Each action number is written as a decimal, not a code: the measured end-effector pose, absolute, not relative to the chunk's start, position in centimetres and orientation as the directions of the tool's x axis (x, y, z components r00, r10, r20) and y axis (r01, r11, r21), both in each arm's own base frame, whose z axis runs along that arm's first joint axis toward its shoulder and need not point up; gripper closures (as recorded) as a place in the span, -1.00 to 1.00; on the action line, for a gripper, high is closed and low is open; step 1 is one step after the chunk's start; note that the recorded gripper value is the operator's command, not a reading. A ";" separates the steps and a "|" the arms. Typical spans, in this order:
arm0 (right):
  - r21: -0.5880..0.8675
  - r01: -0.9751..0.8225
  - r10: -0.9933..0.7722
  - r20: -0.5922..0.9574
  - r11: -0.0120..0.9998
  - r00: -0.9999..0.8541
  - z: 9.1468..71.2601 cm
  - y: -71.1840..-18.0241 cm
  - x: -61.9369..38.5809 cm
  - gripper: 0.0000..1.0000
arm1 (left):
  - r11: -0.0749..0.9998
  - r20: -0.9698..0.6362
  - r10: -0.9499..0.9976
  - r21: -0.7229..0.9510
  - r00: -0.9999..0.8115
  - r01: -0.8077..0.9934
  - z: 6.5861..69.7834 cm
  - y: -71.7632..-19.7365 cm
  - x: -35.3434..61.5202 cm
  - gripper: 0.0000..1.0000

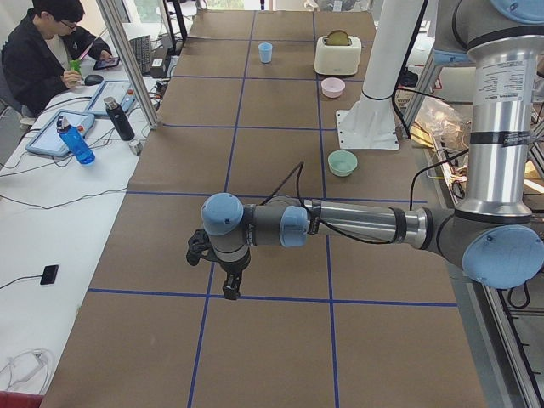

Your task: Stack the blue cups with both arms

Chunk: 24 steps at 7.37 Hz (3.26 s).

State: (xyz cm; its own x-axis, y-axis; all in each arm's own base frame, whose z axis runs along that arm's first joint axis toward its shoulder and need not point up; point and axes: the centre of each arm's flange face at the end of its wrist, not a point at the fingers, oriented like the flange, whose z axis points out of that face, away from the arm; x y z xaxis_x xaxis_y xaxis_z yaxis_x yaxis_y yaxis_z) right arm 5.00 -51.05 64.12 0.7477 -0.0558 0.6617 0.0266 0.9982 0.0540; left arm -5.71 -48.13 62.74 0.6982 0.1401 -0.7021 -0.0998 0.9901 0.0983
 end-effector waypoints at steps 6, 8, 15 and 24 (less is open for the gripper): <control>0.055 0.027 -0.057 0.662 0.998 0.748 64.1 -51.1 5.0 -1.00 | 0.989 -0.700 0.148 0.110 0.698 -0.100 62.2 -48.4 -5.7 -0.97; 0.059 0.028 -0.061 0.660 0.998 0.749 64.0 -51.1 5.0 -1.00 | 0.988 -0.698 0.154 0.119 0.699 -0.099 61.6 -48.8 -5.7 -0.97; 0.358 -0.014 -0.226 0.621 0.934 0.750 58.8 -55.2 4.5 -1.00 | 0.907 -0.623 0.353 0.413 0.698 -0.090 57.7 -52.1 -5.8 -0.97; 0.370 0.031 -0.271 0.620 0.929 0.736 57.6 -56.4 0.7 -1.00 | 0.956 -0.767 0.180 0.283 0.616 0.073 58.4 -51.7 9.8 -0.97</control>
